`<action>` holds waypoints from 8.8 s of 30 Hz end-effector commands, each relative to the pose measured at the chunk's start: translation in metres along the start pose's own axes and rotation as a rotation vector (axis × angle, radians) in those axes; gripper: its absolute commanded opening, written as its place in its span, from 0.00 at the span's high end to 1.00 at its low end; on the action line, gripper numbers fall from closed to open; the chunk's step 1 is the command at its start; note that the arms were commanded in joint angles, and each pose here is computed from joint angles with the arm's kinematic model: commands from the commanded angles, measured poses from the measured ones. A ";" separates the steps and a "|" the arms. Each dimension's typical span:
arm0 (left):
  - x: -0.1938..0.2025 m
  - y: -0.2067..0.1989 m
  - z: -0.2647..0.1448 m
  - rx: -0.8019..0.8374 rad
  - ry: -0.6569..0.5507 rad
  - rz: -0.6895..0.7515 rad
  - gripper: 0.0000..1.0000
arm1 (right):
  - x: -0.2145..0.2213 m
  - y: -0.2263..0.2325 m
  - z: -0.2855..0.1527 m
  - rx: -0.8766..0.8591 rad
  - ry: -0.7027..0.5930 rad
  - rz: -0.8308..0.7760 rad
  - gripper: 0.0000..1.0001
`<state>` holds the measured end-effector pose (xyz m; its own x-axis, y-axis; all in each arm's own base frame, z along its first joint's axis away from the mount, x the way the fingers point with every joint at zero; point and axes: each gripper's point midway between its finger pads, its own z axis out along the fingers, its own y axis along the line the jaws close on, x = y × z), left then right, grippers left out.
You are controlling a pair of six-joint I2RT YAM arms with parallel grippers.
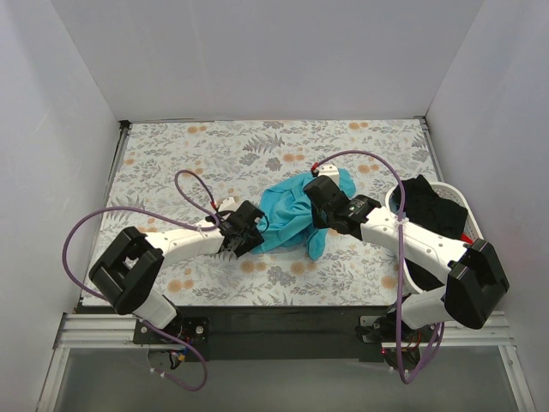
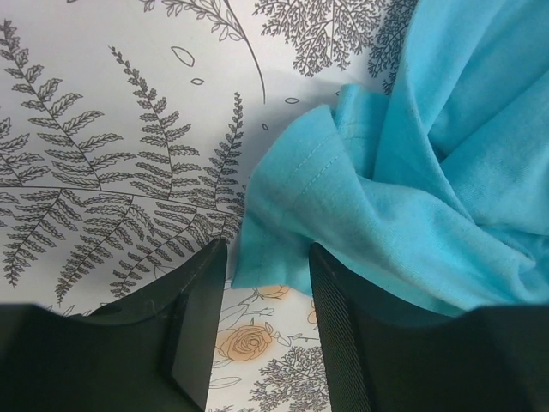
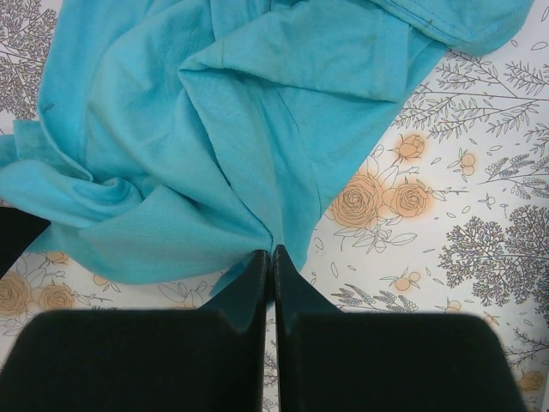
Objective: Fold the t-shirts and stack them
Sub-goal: Flatten the tshirt out, then fold the tshirt
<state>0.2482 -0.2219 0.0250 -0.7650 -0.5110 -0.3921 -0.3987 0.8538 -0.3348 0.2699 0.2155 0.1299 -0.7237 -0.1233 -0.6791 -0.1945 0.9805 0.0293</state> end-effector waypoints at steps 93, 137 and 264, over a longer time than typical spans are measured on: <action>-0.451 -0.098 -0.217 0.570 -0.687 -0.195 1.00 | -0.411 -0.069 -0.166 -0.238 -0.933 0.255 0.99; -0.275 0.141 -0.005 0.235 -0.262 -0.665 1.00 | 0.019 -0.074 0.021 -0.324 -0.183 0.582 0.99; -0.305 0.169 0.023 -0.278 -0.255 -0.563 1.00 | -0.137 -0.041 0.061 -0.196 -0.113 0.284 0.99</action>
<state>0.4131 0.0717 0.0504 -0.2883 -0.8657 -0.4093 -0.8593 0.4224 -0.2883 0.4014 0.1981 0.1533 -0.7334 0.1671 -0.6590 -0.0904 0.9368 0.3381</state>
